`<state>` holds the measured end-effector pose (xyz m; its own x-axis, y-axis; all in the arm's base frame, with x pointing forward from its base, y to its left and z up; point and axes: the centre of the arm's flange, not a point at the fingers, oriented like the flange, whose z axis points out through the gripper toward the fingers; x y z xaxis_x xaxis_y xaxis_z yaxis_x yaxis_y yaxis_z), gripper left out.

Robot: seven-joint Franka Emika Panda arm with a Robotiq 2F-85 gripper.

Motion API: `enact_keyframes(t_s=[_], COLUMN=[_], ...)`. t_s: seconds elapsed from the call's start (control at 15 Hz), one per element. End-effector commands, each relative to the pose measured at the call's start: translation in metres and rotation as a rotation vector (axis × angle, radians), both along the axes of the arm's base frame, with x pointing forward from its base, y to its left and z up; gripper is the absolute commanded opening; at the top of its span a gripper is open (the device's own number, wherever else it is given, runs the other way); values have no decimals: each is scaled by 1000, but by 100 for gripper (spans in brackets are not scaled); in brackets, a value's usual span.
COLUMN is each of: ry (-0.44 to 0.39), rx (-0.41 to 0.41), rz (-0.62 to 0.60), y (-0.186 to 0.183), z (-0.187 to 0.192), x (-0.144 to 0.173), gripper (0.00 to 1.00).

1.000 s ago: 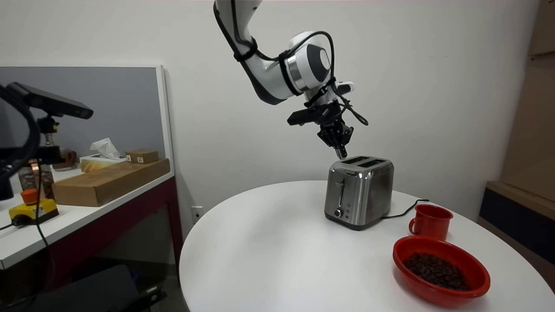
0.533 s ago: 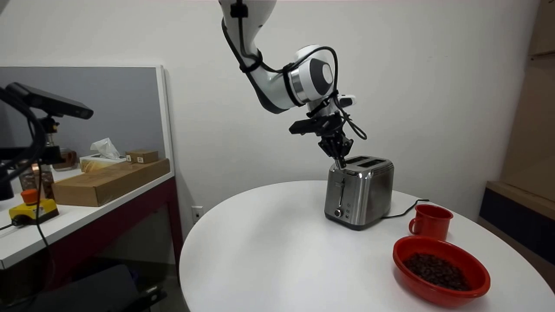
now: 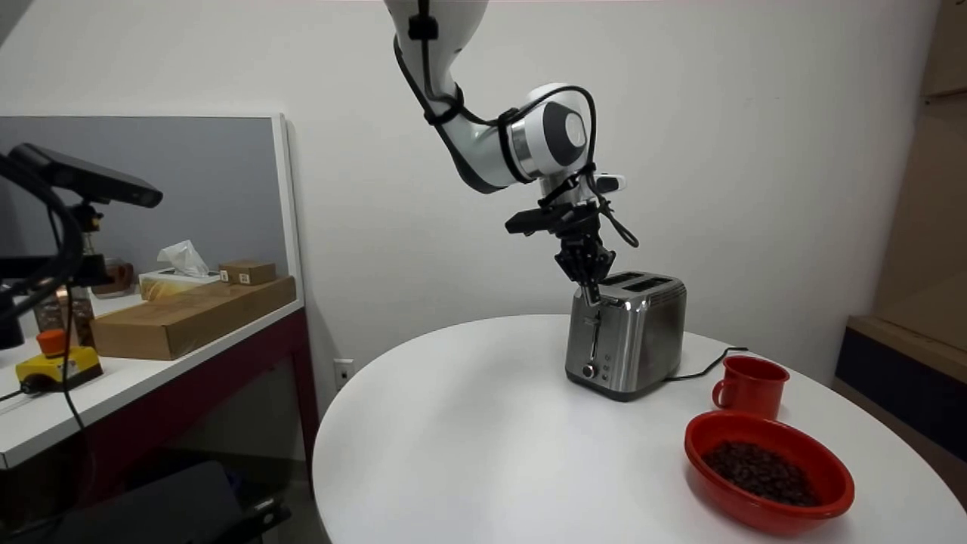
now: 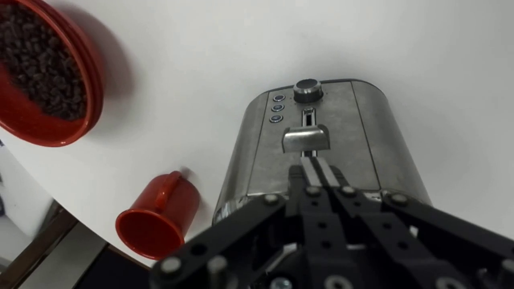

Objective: Push the lever on the toaster downwards.

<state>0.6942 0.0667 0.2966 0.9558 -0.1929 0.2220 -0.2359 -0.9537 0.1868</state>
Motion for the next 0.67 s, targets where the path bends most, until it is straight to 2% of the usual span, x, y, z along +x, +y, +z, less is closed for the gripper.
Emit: enact_keyframes(t_s=[0.0, 0.6], ry=[3, 41], rx=[0, 5], rz=[-1, -2], y=[-3, -3], z=[-8, -48], x=[16, 18], gripper=[0, 0])
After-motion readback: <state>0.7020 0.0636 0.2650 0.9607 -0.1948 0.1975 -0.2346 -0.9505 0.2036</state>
